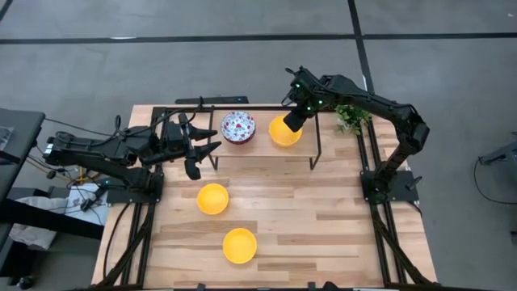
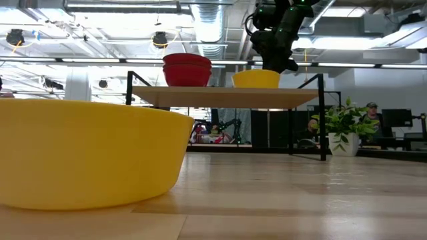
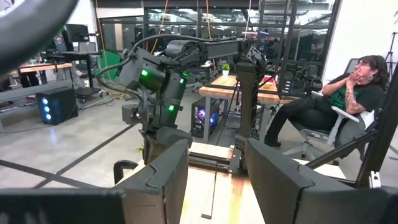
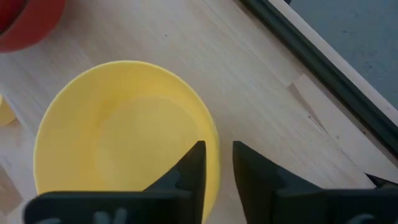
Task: Pick & Place Mini bowls
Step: Put the bottom left yellow bowl on the shelf, then stack the top yellow bowl on the yellow bowl on the shelf
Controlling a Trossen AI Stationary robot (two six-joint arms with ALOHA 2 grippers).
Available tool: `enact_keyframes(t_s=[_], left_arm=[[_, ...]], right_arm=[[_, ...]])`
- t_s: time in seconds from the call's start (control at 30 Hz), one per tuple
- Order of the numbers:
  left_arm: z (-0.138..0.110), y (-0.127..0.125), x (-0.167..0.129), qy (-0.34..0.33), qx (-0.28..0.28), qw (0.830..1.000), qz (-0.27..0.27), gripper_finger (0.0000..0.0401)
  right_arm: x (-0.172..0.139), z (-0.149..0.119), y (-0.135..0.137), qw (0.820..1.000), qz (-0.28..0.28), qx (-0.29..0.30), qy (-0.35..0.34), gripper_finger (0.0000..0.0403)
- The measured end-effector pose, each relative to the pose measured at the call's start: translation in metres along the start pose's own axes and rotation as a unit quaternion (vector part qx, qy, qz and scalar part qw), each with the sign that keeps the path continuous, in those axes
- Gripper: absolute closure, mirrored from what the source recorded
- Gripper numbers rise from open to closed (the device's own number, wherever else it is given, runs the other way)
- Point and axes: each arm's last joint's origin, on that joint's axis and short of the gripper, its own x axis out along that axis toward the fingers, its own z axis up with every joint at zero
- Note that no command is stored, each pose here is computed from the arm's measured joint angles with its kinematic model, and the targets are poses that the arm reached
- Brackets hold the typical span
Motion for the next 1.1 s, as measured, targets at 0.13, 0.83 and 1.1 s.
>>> enact_keyframes(t_s=[0.13, 0.83, 1.1], left_arm=[[0.0, 0.0, 0.0, 0.0, 0.0, 1.0, 0.0, 0.0243], [-0.012, -0.014, -0.002, 0.068, -0.082, 0.987, -0.117, 0.0243], [-0.06, -0.045, -0.015, 0.313, -0.178, 0.926, -0.112, 0.0243]], right_arm=[[0.0, 0.0, 0.0, 1.0, 0.0, 0.0, 0.001, 0.0312], [-0.12, -0.058, 0.006, 0.993, 0.005, -0.064, -0.096, 0.0312], [-0.18, -0.1, 0.008, 0.977, 0.012, -0.086, -0.195, 0.0311]])
